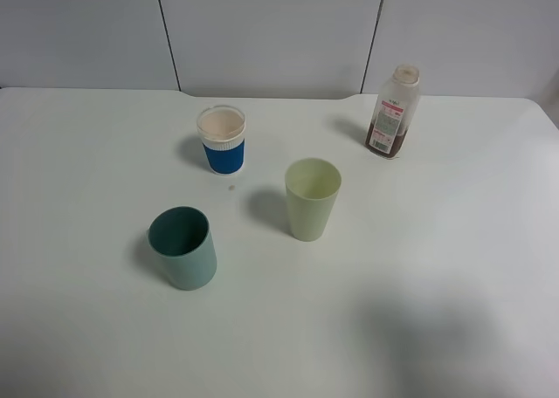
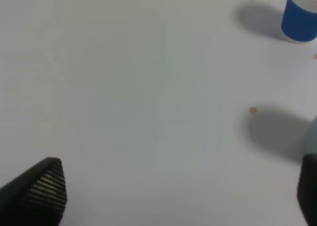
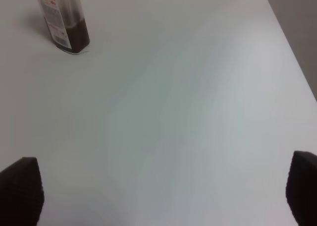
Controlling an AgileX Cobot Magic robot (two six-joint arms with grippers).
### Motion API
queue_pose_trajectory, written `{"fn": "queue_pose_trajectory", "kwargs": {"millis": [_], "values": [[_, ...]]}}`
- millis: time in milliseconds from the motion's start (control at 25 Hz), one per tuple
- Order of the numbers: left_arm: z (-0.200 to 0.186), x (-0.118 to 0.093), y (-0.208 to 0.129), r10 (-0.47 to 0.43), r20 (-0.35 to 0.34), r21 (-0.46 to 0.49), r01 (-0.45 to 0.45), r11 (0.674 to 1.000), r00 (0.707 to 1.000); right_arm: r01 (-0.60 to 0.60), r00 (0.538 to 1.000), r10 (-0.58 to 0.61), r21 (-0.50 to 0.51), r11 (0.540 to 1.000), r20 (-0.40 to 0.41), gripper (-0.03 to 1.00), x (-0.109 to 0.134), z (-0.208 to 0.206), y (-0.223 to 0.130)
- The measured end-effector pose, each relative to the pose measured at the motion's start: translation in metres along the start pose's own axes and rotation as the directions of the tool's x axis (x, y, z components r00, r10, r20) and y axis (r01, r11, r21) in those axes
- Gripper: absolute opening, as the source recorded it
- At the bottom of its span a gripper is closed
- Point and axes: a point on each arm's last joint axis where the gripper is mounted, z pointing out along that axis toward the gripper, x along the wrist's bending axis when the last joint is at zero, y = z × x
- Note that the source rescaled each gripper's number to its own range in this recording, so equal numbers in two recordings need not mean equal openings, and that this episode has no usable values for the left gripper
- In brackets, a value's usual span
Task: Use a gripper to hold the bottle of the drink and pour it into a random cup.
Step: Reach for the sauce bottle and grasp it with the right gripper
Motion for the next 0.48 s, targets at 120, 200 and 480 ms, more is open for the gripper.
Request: {"fn": "queue_pose_trajectory", "kwargs": {"millis": [120, 200, 480], "values": [[0.0, 0.0, 0.0, 0.0, 0.0, 0.0, 0.0, 1.0, 1.0, 0.0, 1.0, 0.0, 0.0, 1.0, 0.0, 1.0, 0.0, 0.0, 0.0], [0.0, 0.0, 0.0, 0.0, 0.0, 0.0, 0.0, 1.0, 1.0, 0.0, 1.0, 0.0, 0.0, 1.0, 0.0, 1.0, 0.0, 0.0, 0.0], [0.0, 0.0, 0.0, 0.0, 0.0, 0.0, 0.0, 1.0, 1.0, 0.0, 1.0, 0.0, 0.0, 1.0, 0.0, 1.0, 0.0, 0.0, 0.0]]}}
